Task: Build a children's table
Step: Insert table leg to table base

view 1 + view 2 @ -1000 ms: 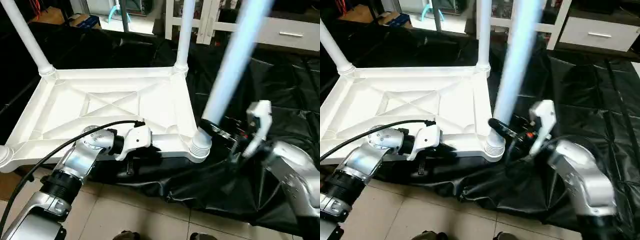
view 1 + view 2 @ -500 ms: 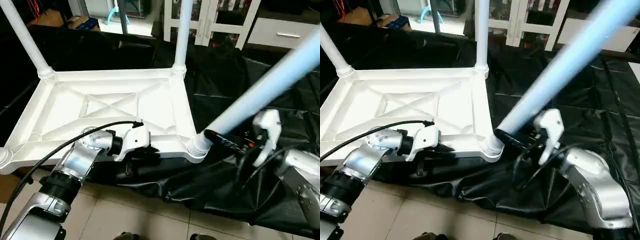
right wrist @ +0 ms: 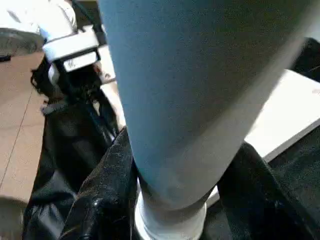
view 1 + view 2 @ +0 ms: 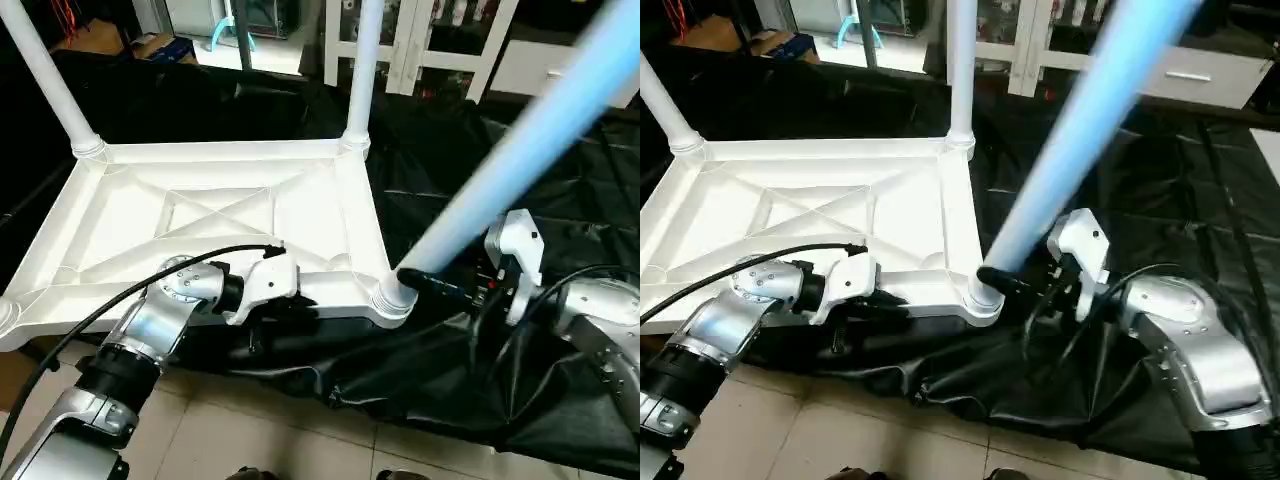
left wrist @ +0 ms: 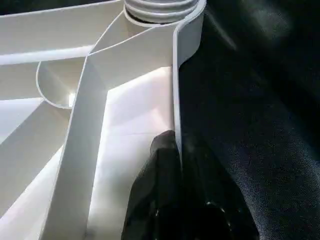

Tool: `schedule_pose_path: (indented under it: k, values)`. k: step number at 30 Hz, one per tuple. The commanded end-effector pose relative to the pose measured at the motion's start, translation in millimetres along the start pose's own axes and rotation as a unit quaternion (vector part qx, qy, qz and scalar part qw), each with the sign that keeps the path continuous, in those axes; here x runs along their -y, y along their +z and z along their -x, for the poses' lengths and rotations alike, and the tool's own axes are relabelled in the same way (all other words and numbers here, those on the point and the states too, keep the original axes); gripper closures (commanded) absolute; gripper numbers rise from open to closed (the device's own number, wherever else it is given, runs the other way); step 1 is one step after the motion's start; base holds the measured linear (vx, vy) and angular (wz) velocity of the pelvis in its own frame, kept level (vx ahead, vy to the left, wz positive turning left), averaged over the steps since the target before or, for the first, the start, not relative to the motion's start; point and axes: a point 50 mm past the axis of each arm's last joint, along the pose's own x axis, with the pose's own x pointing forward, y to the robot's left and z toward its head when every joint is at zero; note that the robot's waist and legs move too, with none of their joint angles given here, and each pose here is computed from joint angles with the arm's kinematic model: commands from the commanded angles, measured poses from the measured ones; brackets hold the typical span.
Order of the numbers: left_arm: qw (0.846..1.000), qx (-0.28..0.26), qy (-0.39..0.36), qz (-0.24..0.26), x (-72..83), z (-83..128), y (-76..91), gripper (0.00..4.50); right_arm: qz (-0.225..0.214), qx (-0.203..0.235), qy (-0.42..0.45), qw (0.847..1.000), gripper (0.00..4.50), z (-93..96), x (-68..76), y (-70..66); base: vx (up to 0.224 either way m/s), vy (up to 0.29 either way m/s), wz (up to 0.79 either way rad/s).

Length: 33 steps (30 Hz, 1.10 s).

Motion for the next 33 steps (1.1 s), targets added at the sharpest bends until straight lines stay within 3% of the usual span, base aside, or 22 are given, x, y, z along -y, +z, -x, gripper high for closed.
schedule_pose_path:
  k: [1, 6, 12, 20, 23, 33]
  values:
    - [1.0, -0.004, -0.021, 0.018, 11.5, -8, -8.6, 4.49, -0.089, -0.096, 0.051, 0.99, 2.66, -0.2, -13.8, -41.8, 0.0, 0.0, 0.0]
    - [0.999, -0.003, -0.027, 0.016, 10.7, -11, -7.2, 4.49, -0.089, -0.112, 0.068, 0.987, 2.66, -7.4, -9.3, -42.0, 0.0, 0.0, 0.0]
    - [0.999, -0.002, -0.029, 0.014, 10.7, -13, -6.5, 4.49, -0.071, -0.086, 0.072, 0.991, 2.66, -25.1, -2.7, -29.9, 0.0, 0.0, 0.0]
    - [0.999, -0.002, -0.03, 0.015, 13.1, -11, -7.6, 4.49, -0.058, -0.089, 0.075, 0.992, 2.66, -37.6, 3.3, -26.4, 0.0, 0.0, 0.0]
    - [0.999, -0.002, -0.028, 0.015, 14.4, -9, -9.0, 4.49, -0.056, -0.111, 0.098, 0.987, 2.66, -37.3, -0.2, -29.5, 0.0, 0.0, 0.0]
    - [1.0, -0.002, -0.027, 0.016, 15.1, -10, -9.0, 4.49, -0.087, -0.103, 0.073, 0.988, 2.66, -39.8, 1.8, -41.2, 0.0, 0.0, 0.0]
